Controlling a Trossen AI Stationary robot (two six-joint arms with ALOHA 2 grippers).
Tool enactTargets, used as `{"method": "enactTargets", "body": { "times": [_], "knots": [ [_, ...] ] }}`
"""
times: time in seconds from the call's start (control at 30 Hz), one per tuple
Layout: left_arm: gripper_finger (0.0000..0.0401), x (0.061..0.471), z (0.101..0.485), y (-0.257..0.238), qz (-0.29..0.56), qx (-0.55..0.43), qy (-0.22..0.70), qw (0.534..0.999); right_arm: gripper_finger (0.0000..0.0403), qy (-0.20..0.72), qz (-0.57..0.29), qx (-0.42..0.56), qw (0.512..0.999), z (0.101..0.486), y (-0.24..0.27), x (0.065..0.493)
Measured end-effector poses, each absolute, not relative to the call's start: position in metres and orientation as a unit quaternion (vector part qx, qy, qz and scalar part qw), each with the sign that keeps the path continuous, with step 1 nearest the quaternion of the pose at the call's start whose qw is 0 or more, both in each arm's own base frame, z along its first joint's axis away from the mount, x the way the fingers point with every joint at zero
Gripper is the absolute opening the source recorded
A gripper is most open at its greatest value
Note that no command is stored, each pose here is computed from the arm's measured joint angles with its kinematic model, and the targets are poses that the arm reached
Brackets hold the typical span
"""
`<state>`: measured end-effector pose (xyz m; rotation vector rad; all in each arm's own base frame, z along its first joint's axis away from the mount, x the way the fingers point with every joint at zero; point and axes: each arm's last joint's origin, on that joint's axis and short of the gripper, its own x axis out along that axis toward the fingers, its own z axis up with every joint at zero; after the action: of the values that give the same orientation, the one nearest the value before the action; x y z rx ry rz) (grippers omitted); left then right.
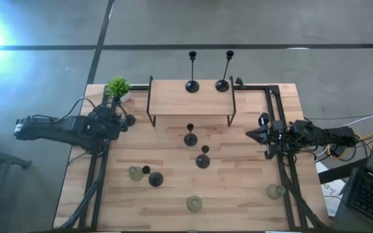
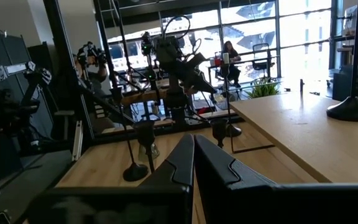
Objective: Pick & Place candle stick holders
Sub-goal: Put the black candle holder on the shelf
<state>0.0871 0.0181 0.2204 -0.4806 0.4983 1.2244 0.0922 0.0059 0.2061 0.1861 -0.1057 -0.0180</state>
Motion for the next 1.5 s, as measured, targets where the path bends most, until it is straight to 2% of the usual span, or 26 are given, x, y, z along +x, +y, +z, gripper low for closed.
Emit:
{"method": "enactTargets", "body": {
  "times": [0.3,0.73,1.5],
  "knots": [
    [0.0122,0.09,0.192,0.019,0.576,-0.208,0.209,0.763,0.0009,-0.052,-0.009,0.092,0.994,0.206,0.006,0.092],
    [0.0226,0.092,0.188,0.021,0.603,-0.155,0.161,0.766,0.0008,-0.053,-0.009,0.092,0.994,0.206,0.006,0.092],
    [0.0232,0.098,0.168,0.029,0.636,-0.123,0.101,0.755,0.0008,-0.053,-0.009,0.093,0.994,0.206,0.006,0.092]
  ]
}}
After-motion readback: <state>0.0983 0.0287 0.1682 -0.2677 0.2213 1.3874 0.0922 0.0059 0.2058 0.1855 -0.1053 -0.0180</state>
